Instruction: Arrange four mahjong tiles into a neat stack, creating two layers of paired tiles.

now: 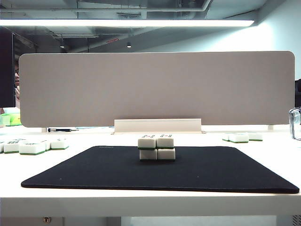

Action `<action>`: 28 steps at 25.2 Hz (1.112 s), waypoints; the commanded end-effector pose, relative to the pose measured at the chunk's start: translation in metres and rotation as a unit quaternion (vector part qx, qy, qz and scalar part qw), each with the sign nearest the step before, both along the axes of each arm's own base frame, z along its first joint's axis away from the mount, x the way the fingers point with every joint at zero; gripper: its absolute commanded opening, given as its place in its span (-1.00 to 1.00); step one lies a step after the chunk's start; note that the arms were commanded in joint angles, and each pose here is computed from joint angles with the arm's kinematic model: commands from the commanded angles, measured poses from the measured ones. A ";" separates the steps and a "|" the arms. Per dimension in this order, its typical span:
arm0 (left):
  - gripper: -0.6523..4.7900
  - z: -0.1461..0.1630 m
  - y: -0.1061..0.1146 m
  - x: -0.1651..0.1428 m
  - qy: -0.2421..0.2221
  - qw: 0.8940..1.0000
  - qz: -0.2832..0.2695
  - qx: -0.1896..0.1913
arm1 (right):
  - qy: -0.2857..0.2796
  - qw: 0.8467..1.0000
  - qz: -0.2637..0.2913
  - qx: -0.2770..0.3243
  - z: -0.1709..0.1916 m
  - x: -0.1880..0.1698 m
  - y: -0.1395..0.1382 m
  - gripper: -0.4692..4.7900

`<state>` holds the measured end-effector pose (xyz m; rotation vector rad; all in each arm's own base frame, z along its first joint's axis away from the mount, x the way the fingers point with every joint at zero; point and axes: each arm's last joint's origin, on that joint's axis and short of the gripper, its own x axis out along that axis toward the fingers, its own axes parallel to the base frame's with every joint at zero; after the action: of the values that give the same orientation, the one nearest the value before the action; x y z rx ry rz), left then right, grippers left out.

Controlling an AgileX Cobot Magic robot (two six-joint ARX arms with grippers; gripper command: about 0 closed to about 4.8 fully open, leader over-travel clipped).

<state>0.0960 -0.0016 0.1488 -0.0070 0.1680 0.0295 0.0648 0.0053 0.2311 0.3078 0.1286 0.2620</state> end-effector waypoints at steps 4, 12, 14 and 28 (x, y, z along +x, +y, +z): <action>-0.78 -0.001 0.000 0.000 0.006 1.000 0.000 0.001 | -0.009 0.996 -0.092 0.008 -0.047 0.024 -0.004 -0.82; -0.78 -0.001 0.000 0.000 0.006 1.000 0.000 0.001 | 0.004 0.992 -0.128 0.005 -0.073 0.032 -0.004 -0.82; -0.78 -0.001 0.000 0.000 0.006 1.000 0.000 0.001 | 0.015 0.991 -0.133 0.002 -0.077 0.032 -0.004 -0.82; -0.78 -0.001 0.000 0.000 0.006 1.000 0.000 0.001 | 0.041 0.988 -0.146 -0.032 -0.083 0.031 -0.004 -0.82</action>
<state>0.0960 -0.0016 0.1488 -0.0070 0.1676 0.0295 0.0961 0.0011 0.1474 0.2722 0.1799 -0.0430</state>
